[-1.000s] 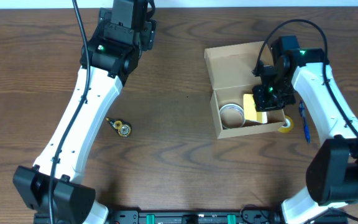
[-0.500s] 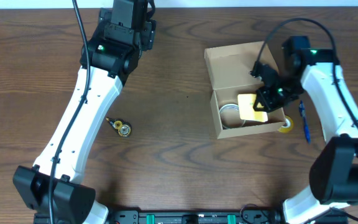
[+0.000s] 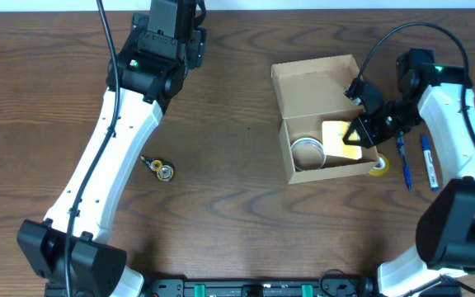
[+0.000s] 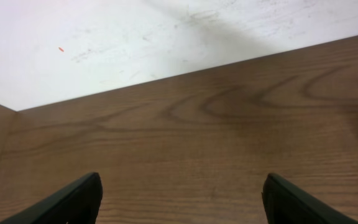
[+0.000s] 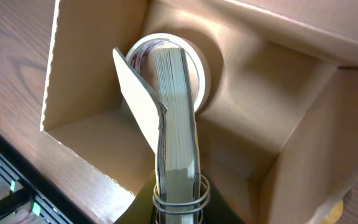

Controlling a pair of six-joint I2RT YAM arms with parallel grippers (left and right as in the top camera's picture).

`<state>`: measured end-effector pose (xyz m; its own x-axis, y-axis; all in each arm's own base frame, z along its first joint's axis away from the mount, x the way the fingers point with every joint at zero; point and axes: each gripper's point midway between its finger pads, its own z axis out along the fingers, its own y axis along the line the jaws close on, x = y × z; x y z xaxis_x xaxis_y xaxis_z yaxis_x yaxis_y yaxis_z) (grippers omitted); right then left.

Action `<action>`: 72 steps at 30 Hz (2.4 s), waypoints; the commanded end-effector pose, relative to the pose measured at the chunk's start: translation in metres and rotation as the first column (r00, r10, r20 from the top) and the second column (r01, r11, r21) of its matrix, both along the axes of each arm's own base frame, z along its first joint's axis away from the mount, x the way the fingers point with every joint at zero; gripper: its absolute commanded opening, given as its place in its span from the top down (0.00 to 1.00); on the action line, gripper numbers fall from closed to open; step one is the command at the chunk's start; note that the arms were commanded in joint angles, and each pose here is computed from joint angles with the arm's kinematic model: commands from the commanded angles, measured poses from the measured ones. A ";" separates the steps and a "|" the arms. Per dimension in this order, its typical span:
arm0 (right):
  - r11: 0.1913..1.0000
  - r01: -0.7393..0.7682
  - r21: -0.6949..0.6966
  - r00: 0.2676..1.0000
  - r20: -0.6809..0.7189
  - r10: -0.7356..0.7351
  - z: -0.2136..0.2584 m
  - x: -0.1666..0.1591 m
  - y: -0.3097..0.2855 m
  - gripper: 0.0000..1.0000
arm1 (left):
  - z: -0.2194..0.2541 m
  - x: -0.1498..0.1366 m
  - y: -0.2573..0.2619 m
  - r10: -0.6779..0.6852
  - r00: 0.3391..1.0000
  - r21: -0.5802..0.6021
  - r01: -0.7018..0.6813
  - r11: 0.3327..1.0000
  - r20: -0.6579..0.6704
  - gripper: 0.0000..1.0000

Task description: Pack container

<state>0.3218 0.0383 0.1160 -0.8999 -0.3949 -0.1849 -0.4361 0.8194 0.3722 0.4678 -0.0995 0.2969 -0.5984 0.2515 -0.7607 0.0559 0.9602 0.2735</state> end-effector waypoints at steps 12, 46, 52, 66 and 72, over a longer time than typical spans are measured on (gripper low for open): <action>0.997 0.083 -0.006 0.996 0.017 -0.082 0.003 0.010 -0.020 0.16 | 0.016 0.001 0.014 0.034 0.999 -0.024 -0.033 0.999 0.033 0.19; 0.943 0.272 -0.189 0.961 -0.004 -0.278 -0.008 0.020 -0.025 0.40 | 0.013 0.000 0.011 0.019 1.000 -0.031 -0.018 0.999 0.020 0.16; 0.942 0.279 -0.188 0.958 -0.012 -0.286 -0.007 0.019 -0.024 0.52 | 0.013 0.000 0.011 0.019 1.000 -0.031 -0.018 0.999 0.020 0.16; 0.939 0.275 -0.205 0.956 -0.044 -0.289 -0.010 0.010 -0.025 0.40 | 0.014 0.000 0.011 0.018 1.000 -0.032 -0.017 0.999 0.023 0.17; 0.939 0.270 -0.211 0.954 -0.072 -0.290 -0.019 0.003 -0.023 0.38 | 0.014 0.000 0.011 0.018 1.000 -0.032 -0.018 0.999 0.023 0.17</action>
